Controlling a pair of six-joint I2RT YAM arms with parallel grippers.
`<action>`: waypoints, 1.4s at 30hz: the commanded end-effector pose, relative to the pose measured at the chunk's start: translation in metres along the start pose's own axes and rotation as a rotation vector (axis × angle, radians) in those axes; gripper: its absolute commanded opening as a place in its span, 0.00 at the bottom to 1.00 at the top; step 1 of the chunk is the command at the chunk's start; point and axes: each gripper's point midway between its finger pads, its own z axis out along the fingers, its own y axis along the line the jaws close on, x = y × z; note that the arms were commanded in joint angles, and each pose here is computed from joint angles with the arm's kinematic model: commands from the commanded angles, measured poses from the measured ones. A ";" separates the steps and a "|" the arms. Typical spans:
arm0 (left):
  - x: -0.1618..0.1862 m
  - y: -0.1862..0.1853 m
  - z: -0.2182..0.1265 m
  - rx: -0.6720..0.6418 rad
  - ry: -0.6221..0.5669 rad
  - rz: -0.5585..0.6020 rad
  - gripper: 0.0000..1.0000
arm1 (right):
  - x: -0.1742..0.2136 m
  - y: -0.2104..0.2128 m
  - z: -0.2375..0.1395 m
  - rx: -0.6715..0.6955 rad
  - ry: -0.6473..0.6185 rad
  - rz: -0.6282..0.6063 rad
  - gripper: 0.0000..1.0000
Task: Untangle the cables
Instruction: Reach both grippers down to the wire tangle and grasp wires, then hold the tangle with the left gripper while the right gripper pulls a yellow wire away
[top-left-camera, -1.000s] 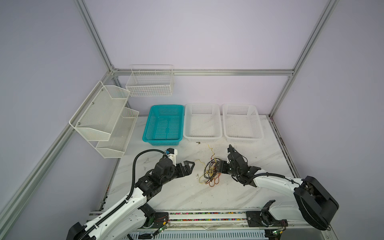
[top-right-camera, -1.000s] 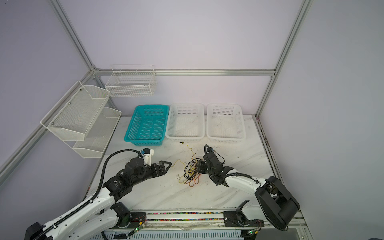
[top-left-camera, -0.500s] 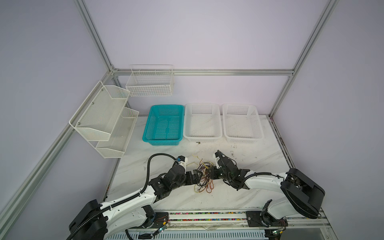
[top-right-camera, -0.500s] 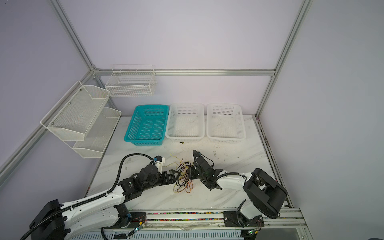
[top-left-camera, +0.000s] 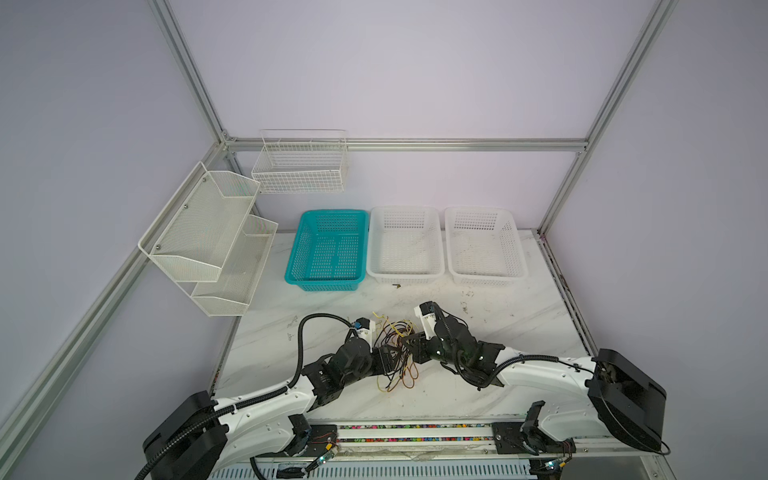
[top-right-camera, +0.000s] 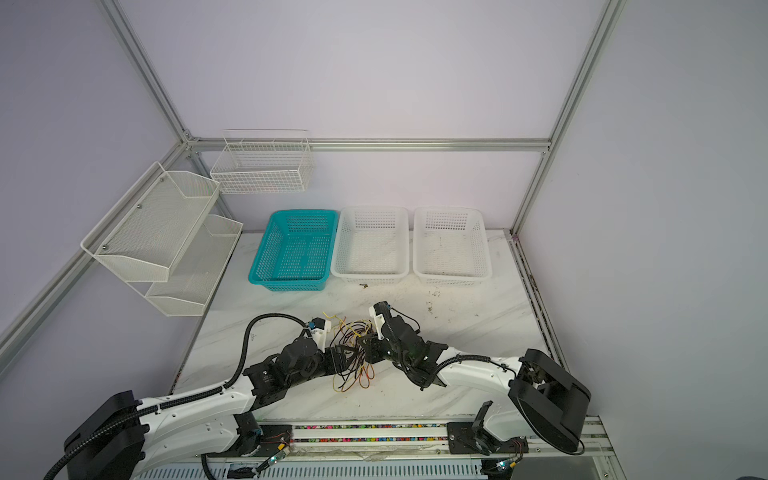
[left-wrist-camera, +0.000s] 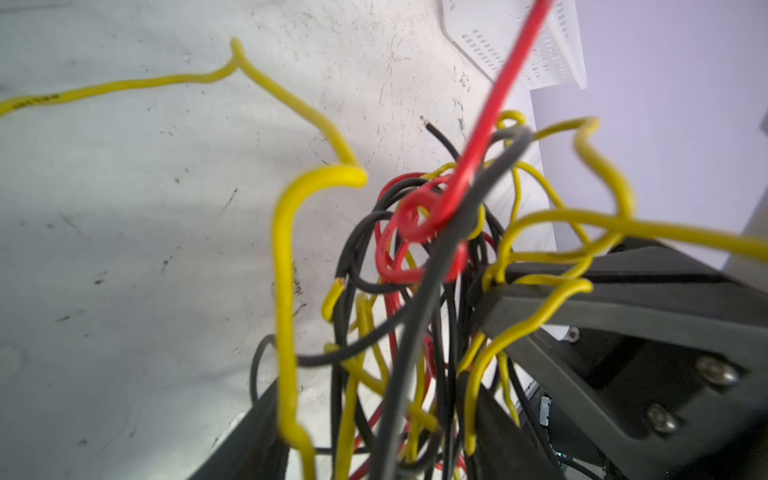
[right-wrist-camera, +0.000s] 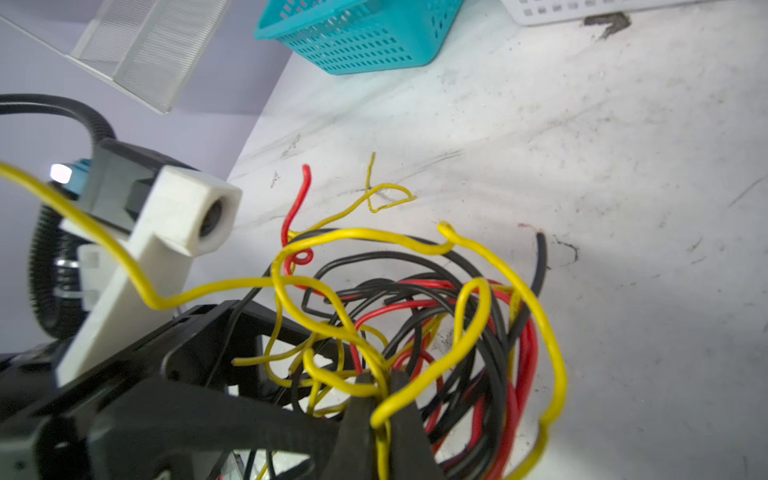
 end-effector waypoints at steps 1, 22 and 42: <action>0.007 0.009 0.002 -0.002 -0.002 -0.006 0.50 | -0.035 0.039 -0.017 -0.121 -0.109 -0.038 0.00; -0.002 0.018 -0.009 -0.048 -0.056 0.048 0.00 | -0.043 0.033 -0.041 -0.037 -0.109 -0.042 0.31; -0.008 0.007 -0.023 -0.006 -0.079 0.106 0.00 | -0.032 -0.011 -0.017 0.151 -0.073 0.040 0.43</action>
